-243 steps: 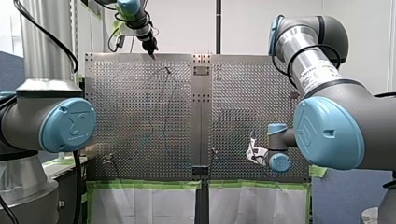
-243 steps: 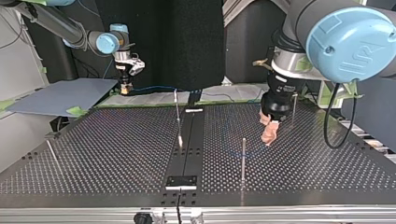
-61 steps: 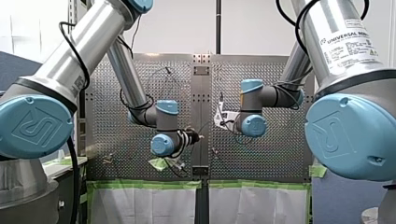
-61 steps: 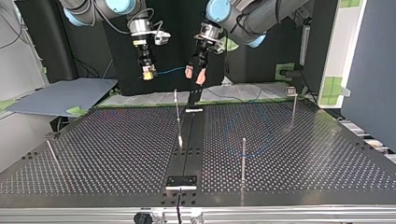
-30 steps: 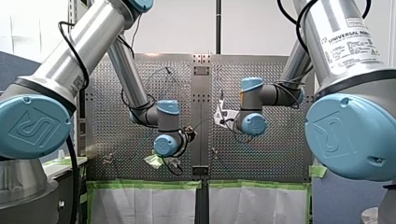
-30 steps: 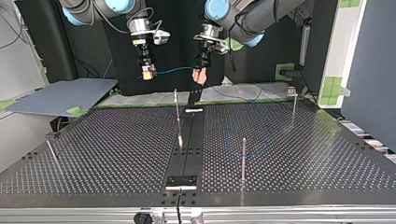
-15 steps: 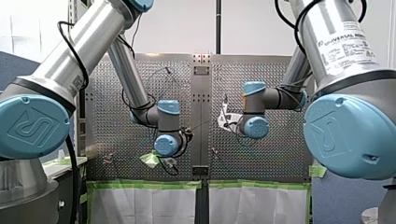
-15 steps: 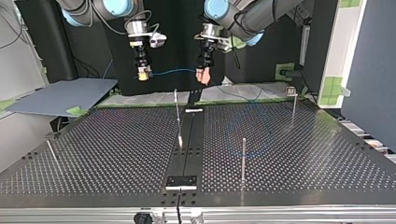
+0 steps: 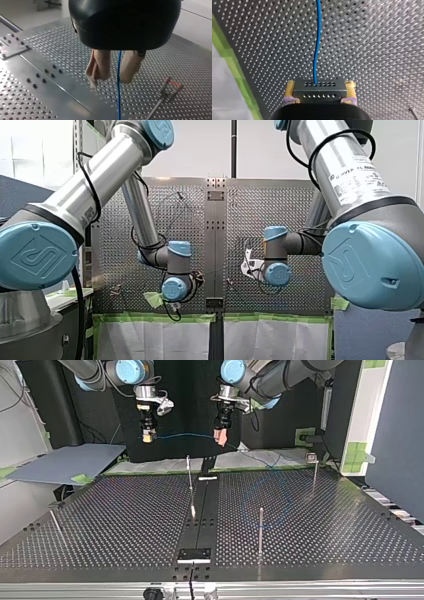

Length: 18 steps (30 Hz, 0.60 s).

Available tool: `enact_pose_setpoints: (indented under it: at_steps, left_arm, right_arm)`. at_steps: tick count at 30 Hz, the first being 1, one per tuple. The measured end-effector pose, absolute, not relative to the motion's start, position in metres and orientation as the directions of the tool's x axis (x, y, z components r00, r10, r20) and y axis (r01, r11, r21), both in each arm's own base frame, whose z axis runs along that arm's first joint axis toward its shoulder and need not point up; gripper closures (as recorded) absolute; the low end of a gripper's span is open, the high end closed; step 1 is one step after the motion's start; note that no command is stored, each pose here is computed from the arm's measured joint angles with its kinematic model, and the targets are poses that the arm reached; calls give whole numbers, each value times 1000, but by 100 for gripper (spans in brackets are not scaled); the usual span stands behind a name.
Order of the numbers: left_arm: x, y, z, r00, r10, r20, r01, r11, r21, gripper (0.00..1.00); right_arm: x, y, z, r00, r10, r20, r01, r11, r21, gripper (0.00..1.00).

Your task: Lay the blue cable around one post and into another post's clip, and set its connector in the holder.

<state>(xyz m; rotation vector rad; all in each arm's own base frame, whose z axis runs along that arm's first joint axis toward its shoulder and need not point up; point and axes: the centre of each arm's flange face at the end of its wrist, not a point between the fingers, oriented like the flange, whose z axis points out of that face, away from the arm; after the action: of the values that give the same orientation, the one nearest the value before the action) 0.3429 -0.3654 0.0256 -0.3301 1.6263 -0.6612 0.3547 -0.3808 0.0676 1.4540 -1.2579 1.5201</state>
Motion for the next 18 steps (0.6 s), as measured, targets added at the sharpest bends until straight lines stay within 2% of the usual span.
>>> enact_pose_setpoints:
  at_steps: [11, 18]
  left_arm:
    - [342, -365, 20, -165, -497, -852, 168, 837, -521, 60]
    - [349, -372, 21, -164, -499, -851, 191, 830, -524, 60]
  right_arm:
    - [352, -387, 27, -147, -143, 979, -939, -290, -184, 39]
    - [351, -389, 1, -135, -163, 977, -943, -281, -178, 39]
